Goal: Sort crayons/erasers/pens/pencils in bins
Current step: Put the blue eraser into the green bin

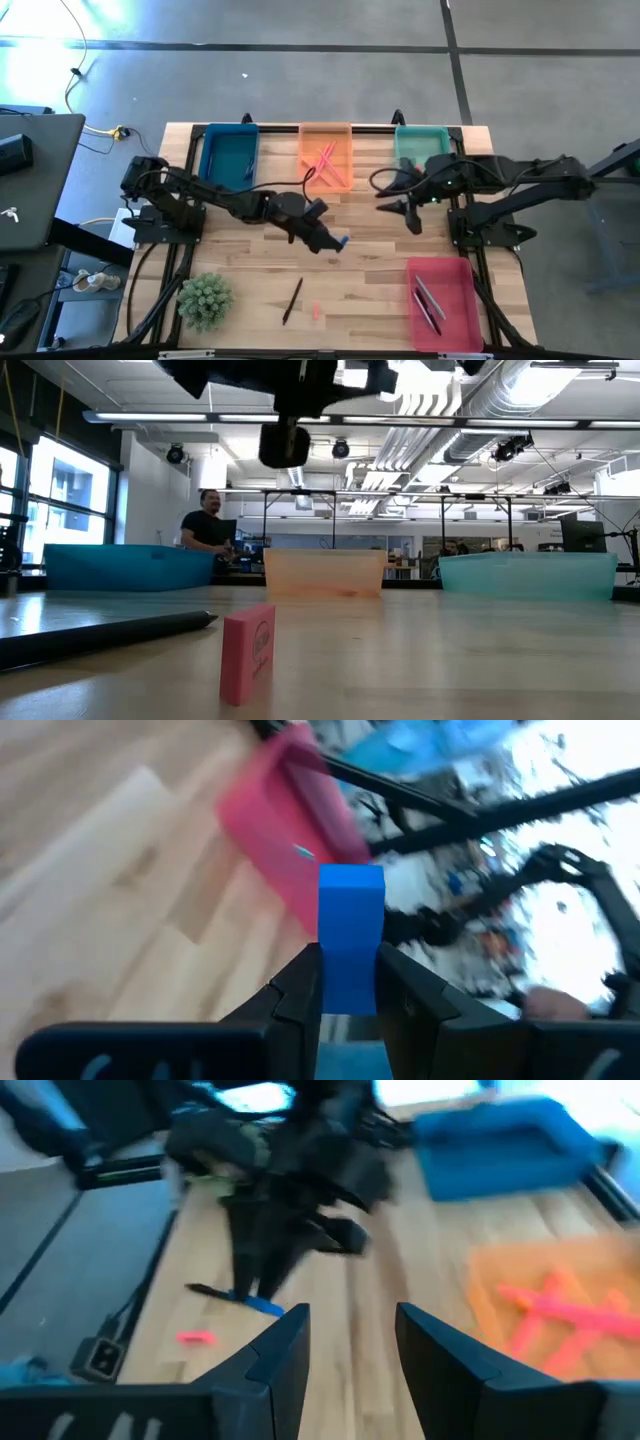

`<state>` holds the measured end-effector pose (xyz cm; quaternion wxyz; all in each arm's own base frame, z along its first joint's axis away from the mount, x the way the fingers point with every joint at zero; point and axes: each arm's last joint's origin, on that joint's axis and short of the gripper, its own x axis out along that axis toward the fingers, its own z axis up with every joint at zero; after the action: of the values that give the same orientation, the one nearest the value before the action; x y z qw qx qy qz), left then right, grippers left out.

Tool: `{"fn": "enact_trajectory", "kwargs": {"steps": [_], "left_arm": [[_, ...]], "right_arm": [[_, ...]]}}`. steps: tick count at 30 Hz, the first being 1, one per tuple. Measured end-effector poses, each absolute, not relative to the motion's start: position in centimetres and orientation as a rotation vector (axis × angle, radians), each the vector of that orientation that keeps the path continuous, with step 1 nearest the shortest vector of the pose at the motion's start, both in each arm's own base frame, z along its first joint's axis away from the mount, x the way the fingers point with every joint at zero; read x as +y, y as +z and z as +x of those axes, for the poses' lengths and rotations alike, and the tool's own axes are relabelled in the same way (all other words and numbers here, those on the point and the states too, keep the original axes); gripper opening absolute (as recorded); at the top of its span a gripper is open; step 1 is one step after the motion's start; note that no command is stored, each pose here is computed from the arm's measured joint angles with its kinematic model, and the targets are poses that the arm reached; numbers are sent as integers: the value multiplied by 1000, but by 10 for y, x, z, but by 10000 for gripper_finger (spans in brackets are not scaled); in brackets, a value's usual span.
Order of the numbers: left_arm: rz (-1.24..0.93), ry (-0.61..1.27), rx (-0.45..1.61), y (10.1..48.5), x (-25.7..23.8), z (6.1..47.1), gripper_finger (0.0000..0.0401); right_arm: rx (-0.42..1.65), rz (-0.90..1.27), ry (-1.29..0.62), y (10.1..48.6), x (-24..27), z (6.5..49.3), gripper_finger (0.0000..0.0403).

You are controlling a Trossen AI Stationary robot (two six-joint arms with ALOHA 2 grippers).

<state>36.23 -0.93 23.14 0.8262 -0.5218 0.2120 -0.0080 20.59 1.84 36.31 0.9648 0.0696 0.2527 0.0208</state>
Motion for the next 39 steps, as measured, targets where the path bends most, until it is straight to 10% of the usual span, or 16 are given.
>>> {"fn": "enact_trajectory", "kwargs": {"steps": [39], "left_arm": [[-1087,-508,355,263,40,360,69]], "right_arm": [[402,44,394,334,35,287,142]]}}
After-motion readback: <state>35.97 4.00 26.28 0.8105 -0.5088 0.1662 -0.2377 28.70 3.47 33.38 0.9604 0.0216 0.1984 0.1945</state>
